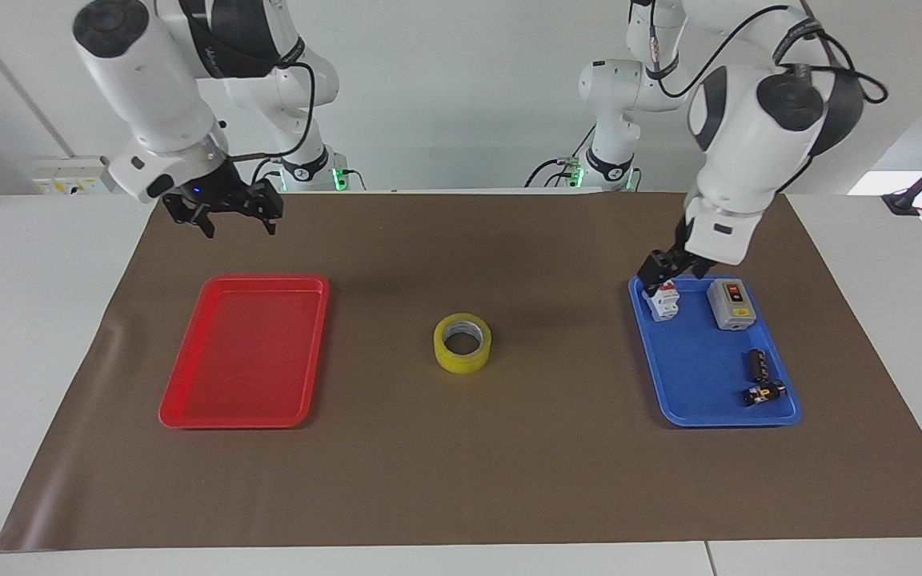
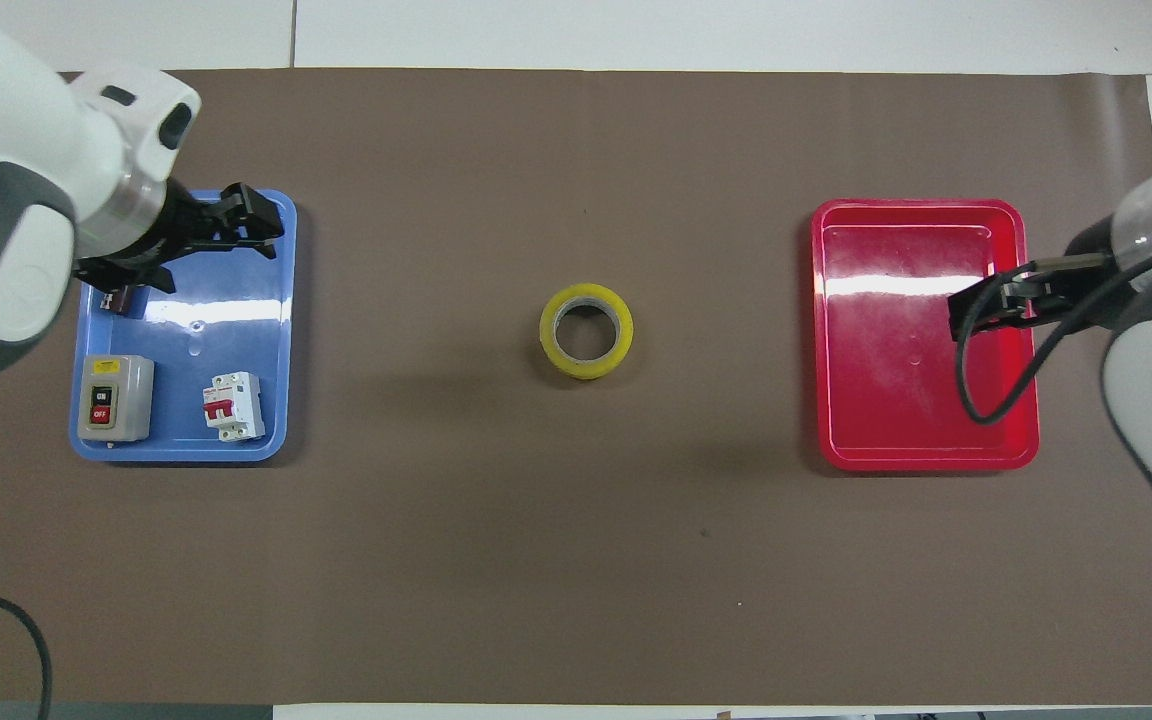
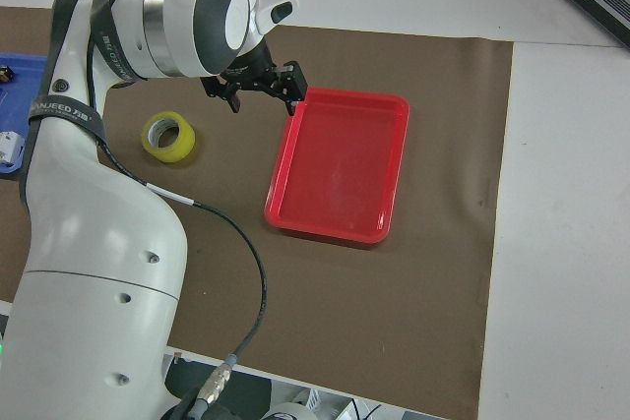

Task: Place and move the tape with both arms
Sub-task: 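Reach the right gripper to the tape while the left gripper withdraws, then grasp the tape with the right gripper and carry it to the red tray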

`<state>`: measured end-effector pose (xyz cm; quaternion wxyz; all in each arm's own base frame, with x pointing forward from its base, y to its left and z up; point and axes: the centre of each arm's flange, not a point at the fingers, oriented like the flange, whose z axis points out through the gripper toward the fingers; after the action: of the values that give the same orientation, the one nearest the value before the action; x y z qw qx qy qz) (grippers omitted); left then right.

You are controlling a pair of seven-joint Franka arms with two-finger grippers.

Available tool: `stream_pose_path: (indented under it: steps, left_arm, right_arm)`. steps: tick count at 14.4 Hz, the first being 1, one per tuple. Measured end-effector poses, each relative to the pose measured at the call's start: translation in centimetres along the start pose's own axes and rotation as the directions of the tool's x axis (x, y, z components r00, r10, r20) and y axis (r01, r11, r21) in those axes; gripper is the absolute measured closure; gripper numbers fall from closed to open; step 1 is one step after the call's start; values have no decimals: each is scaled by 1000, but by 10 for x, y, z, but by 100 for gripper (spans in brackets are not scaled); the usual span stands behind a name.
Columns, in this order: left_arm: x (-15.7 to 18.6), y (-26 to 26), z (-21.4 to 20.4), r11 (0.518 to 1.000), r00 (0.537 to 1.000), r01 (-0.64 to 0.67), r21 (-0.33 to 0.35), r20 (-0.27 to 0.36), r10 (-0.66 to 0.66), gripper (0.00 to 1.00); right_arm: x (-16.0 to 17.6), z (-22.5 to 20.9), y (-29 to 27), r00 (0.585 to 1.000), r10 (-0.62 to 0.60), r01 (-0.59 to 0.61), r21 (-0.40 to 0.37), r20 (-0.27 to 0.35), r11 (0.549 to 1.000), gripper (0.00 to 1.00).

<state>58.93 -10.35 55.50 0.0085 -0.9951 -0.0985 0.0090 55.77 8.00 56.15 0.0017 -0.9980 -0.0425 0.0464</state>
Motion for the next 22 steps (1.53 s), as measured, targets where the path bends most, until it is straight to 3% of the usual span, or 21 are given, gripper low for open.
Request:
stream_pose_path:
  steps: [3,10,14,18,22]
  left_arm:
    - [-4,-61,-24,998,997,-70,6,29,69,0]
    - [-34,-68,-34,990,985,-141,11,97,139,0]
    - [-31,-91,-36,984,980,-176,-18,95,177,0]
    - [-32,-83,-35,980,975,-198,-18,98,199,0]
    - [-32,-81,-35,979,974,-202,-18,97,203,0]
  right_arm:
    - [32,70,-77,994,-88,89,4,-70,996,0]
    - [35,195,-240,987,-58,60,8,-147,998,0]
    - [53,248,-247,980,-110,108,-20,-165,994,0]
    - [60,253,-247,959,-158,161,-7,-234,987,0]
    - [59,275,-246,954,-161,167,0,-252,986,0]
